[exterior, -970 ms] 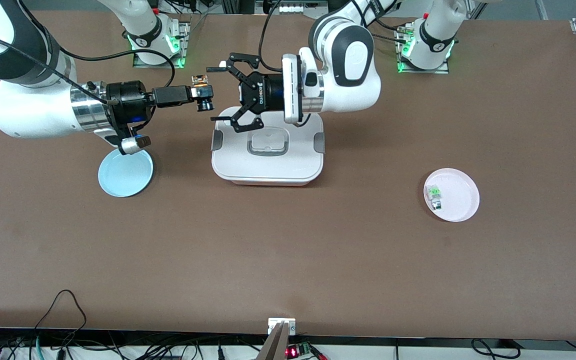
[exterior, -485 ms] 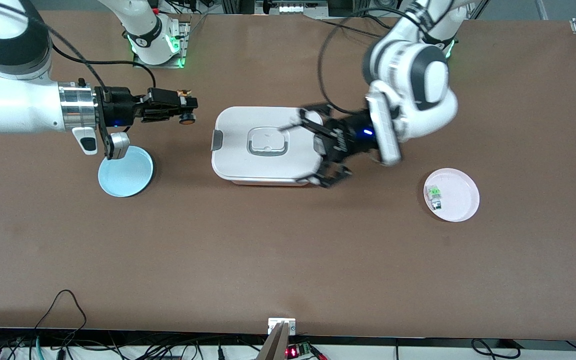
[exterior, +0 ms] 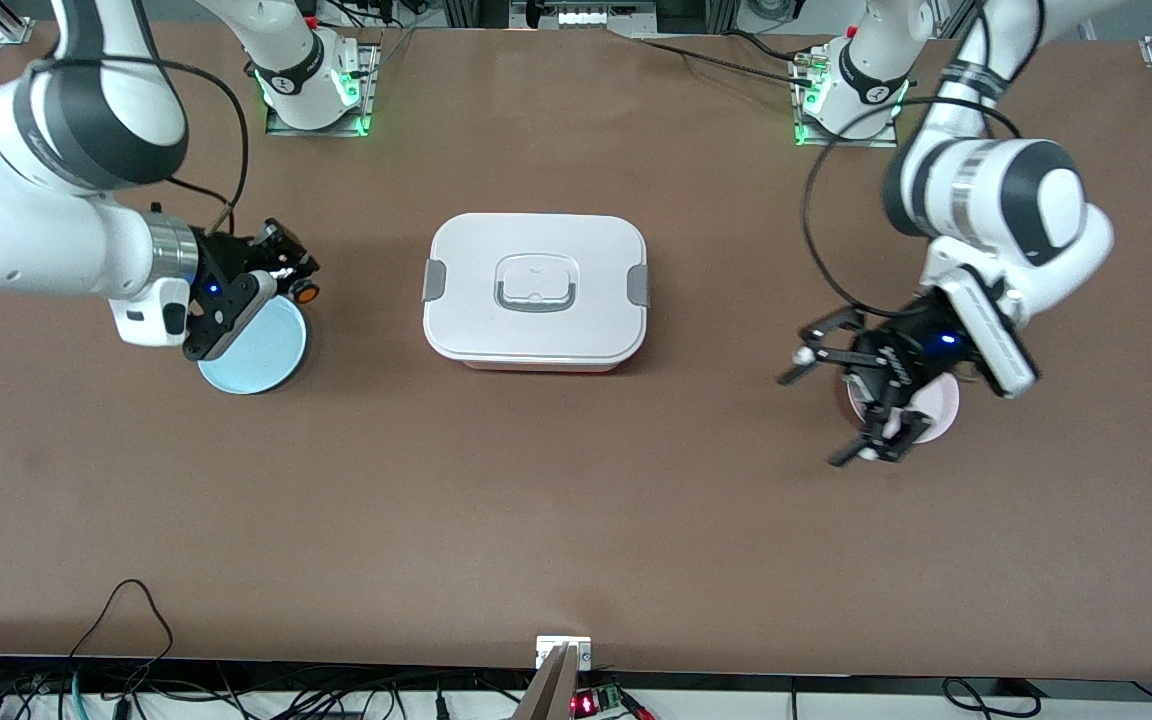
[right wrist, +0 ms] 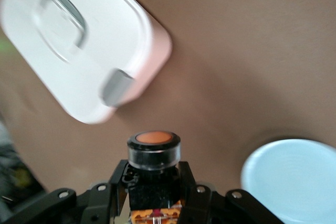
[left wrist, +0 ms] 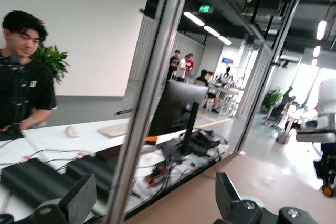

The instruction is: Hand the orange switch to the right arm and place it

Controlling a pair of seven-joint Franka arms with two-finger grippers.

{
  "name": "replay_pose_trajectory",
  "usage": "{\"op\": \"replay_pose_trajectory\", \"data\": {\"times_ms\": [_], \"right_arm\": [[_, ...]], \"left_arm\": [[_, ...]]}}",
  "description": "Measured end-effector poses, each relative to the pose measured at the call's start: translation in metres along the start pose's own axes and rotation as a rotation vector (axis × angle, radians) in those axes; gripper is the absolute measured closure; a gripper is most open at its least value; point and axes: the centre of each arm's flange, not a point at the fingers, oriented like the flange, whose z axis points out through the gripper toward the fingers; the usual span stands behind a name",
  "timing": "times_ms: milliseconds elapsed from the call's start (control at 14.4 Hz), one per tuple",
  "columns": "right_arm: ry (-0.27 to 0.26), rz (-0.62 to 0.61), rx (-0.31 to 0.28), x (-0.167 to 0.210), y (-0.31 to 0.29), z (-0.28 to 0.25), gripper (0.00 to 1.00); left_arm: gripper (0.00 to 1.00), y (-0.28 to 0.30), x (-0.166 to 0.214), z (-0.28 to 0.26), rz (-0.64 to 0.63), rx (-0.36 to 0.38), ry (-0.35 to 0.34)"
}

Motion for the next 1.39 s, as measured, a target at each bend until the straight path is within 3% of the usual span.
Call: {"op": "replay_pose_trajectory", "data": {"times_ms": [208,416,762,1109,1386], "right_arm": [[-0.035,-0.252,-0.095,-0.008,0.048,0.020,0.57],[-0.014,-0.388,-0.134,-0.031,0.097,0.051,0.57],[0.006,-0.505,-0.207,-0.071,0.145,0.117,0.57],[-0.002,-0.553,-0.230,-0.094,0.169,0.171,0.57],[-0.016,-0.551,-0.209,-0.102,0.170,0.199,0.57]], "left_arm": [[0.00,-0.053,-0.005,-0.055,0.048,0.073,-0.149],[0.00,-0.086,0.007,-0.100,0.068,0.134,-0.399],[0.00,-0.090,0.056,-0.142,0.107,0.238,-0.640],[0.00,-0.073,0.125,-0.169,0.291,0.223,-0.919],[0.00,-0.044,0.164,-0.174,0.158,0.296,-1.120]]}}
